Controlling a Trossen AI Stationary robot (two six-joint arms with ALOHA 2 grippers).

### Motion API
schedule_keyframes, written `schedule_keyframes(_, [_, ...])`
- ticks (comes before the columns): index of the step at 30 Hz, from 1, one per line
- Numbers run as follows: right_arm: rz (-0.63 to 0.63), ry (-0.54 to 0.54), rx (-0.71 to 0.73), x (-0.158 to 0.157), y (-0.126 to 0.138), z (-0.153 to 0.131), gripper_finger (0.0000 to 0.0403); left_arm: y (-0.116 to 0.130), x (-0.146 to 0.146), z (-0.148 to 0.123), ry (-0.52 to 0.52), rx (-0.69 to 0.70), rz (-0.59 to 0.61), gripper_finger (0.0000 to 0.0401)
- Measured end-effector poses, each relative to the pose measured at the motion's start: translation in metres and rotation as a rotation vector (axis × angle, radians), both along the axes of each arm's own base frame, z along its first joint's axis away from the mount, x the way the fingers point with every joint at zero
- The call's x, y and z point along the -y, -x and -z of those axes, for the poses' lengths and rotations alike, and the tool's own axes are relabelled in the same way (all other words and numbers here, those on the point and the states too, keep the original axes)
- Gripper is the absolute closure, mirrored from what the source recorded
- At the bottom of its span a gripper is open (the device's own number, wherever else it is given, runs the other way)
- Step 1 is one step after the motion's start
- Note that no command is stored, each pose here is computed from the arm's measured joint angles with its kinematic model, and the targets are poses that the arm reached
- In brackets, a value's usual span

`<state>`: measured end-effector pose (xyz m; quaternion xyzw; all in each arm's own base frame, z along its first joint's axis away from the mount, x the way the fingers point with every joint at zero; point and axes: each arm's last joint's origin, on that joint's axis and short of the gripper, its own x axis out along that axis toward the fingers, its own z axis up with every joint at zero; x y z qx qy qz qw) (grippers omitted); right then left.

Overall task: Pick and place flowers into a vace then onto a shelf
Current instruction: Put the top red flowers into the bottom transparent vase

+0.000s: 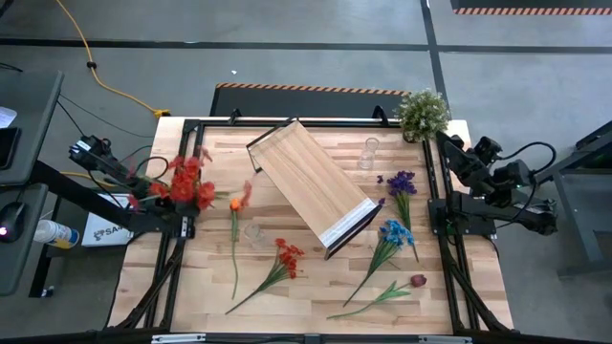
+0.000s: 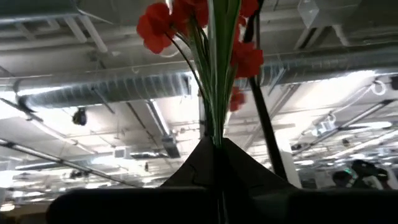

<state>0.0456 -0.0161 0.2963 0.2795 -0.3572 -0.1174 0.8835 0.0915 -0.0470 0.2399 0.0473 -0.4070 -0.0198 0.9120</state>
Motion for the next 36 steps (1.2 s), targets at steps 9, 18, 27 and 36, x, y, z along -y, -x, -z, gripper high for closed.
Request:
schedule_keyframes(9, [-0.006, -0.008, 0.000, 0.000, 0.000, 0.000, 0.0059, -0.013, 0.009, -0.007, 0.007, -0.030, 0.073, 0.0358])
schedule_keyframes(18, [-0.006, -0.009, -0.002, 0.000, 0.000, 0.001, 0.0059, -0.041, 0.027, -0.022, -0.013, -0.056, 0.097, 0.0358])
schedule_keyframes(27, [-0.019, -0.021, -0.002, 0.000, -0.001, 0.001, 0.0059, -0.064, 0.039, -0.022, 0.013, -0.143, 0.056, 0.0358])
schedule_keyframes(36, [-0.031, -0.034, 0.005, 0.000, -0.001, 0.001, 0.0059, -0.083, 0.047, -0.011, 0.086, -0.250, 0.012, 0.0358])
